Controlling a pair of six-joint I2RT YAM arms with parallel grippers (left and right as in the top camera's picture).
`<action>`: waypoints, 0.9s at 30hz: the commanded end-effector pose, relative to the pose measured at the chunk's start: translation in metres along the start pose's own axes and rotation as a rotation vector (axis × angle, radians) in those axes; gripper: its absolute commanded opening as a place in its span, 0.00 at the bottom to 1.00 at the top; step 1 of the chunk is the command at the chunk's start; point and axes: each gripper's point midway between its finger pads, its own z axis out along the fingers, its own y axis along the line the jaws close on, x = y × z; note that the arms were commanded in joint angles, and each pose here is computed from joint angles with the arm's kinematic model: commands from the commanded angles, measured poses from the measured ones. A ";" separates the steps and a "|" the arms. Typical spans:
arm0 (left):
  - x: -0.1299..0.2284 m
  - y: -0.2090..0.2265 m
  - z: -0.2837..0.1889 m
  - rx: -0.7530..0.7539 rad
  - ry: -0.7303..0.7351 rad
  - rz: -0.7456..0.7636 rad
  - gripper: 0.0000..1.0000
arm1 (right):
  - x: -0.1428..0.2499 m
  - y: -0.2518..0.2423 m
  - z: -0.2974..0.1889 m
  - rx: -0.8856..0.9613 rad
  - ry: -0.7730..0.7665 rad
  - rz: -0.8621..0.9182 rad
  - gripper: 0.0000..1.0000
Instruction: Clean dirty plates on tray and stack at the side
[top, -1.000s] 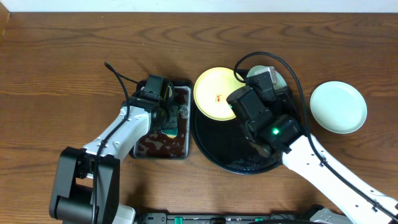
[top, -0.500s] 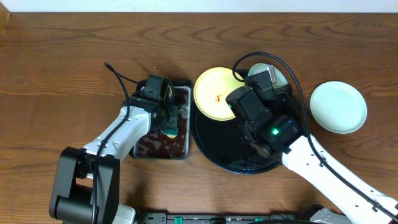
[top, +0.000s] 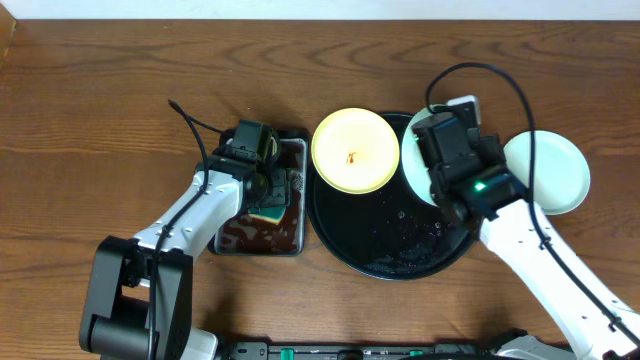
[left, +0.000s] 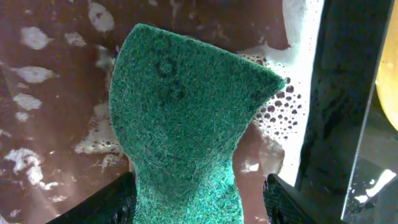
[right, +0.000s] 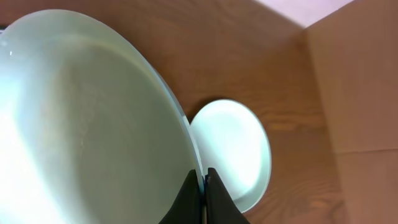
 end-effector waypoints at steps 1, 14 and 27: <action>0.004 0.004 0.002 -0.016 0.006 0.007 0.66 | -0.002 0.003 0.002 -0.079 0.017 0.064 0.01; 0.019 0.011 0.020 -0.011 -0.010 0.002 0.07 | 0.007 0.002 0.007 -0.109 0.059 0.079 0.01; -0.014 -0.005 -0.022 0.035 -0.148 0.019 0.61 | 0.012 0.002 0.007 -0.107 0.078 0.081 0.01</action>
